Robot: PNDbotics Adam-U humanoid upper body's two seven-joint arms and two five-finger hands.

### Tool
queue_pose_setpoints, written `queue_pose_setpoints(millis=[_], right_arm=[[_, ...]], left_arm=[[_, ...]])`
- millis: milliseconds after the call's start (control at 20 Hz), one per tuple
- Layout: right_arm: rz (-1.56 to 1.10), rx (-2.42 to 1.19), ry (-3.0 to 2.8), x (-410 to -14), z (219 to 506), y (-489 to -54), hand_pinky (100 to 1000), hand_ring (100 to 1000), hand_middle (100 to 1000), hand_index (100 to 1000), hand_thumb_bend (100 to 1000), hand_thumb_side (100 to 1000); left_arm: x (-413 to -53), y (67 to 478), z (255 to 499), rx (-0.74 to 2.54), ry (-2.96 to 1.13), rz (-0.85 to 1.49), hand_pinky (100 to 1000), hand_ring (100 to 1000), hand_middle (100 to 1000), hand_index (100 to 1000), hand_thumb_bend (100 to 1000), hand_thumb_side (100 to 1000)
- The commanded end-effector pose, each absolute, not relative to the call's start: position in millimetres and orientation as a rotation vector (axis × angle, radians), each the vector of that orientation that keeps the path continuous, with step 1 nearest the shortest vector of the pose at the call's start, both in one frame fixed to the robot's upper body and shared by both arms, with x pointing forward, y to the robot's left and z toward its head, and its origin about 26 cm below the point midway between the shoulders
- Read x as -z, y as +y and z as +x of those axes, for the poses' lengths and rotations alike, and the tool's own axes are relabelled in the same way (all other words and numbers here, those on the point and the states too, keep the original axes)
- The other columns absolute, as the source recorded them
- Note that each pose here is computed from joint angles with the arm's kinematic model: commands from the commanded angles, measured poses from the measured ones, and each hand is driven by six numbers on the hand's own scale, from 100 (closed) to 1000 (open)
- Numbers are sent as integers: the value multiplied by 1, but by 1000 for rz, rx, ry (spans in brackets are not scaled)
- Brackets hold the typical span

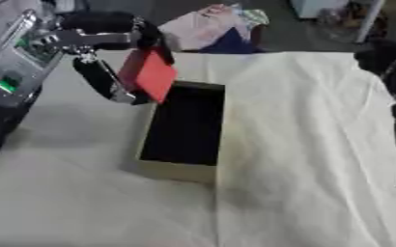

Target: Pick up objects on the table and place them in the box.

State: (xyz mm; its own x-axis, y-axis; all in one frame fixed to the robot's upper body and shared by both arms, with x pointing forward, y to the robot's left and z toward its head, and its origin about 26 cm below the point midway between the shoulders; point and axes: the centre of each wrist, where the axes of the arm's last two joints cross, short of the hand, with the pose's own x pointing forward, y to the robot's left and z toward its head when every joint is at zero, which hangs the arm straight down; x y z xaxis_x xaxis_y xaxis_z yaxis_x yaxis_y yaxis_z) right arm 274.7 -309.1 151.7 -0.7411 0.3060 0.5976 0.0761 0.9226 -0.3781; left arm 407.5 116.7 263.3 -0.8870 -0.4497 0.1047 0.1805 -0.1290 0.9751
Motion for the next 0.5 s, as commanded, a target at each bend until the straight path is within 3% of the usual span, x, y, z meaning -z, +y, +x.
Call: queue_pose_setpoints(millis=[50,500], right_arm=[[-288,-436,-2426,-164,275,-312,849,815,699,866,100,927],[-274,-427,-2442,-168,277,-310,849,815,698,865,100,929]], left_arm=[[-269,105,409,2084,-1754,306,663,561,648,787,205,100],[-243,92,425,2072,-1688,323,680,580,668,798,258,100]])
